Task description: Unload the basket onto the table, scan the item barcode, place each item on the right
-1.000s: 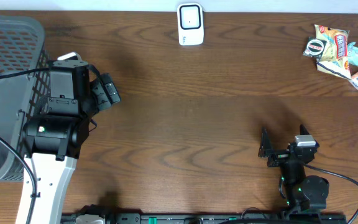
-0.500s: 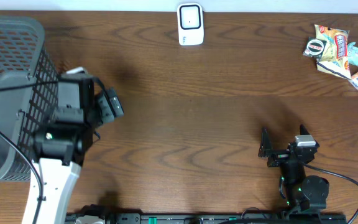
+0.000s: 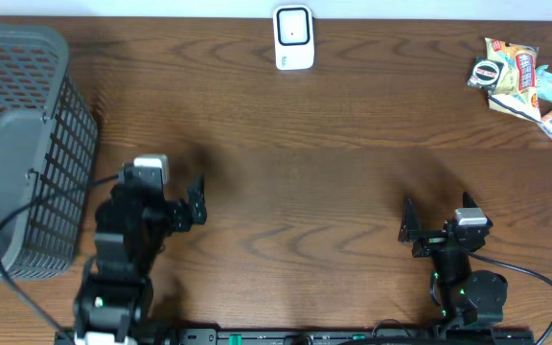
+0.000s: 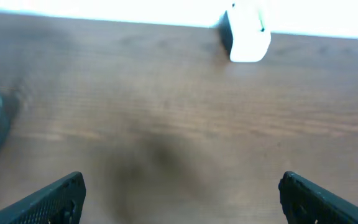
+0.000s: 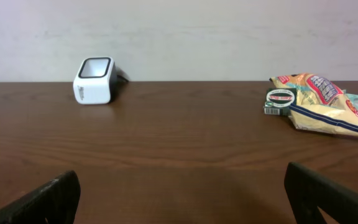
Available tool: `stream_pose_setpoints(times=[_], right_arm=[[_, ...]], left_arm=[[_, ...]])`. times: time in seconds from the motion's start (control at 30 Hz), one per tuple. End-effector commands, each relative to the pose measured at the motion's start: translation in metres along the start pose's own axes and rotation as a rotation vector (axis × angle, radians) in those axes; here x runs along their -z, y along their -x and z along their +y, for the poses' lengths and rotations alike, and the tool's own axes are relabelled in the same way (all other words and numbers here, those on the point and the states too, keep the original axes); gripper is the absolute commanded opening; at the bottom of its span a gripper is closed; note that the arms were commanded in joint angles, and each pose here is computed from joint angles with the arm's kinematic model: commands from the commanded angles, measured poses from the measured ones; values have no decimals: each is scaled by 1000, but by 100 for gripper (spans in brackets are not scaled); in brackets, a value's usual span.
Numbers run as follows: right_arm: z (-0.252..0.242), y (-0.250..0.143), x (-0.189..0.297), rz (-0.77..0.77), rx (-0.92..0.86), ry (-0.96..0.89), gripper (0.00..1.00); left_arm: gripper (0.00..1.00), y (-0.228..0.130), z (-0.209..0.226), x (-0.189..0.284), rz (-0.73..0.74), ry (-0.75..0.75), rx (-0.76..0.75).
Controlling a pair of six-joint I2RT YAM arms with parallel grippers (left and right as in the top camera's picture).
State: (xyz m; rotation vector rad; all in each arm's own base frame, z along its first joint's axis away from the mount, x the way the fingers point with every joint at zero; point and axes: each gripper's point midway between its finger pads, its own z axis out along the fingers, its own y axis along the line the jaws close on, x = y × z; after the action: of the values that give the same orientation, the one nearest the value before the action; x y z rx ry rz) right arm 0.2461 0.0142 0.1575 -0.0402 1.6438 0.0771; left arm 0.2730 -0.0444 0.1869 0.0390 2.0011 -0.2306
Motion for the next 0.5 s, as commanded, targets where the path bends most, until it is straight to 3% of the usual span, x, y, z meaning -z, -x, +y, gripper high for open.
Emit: stream_pose_setpoints(times=[0.0, 0.47], right_arm=[[2, 0, 0, -1, -14, 6, 99], [2, 0, 0, -1, -14, 6, 99]], left_arm=[[98, -6, -3, 9, -65, -25, -73], [97, -28, 2, 23, -291, -24, -100]])
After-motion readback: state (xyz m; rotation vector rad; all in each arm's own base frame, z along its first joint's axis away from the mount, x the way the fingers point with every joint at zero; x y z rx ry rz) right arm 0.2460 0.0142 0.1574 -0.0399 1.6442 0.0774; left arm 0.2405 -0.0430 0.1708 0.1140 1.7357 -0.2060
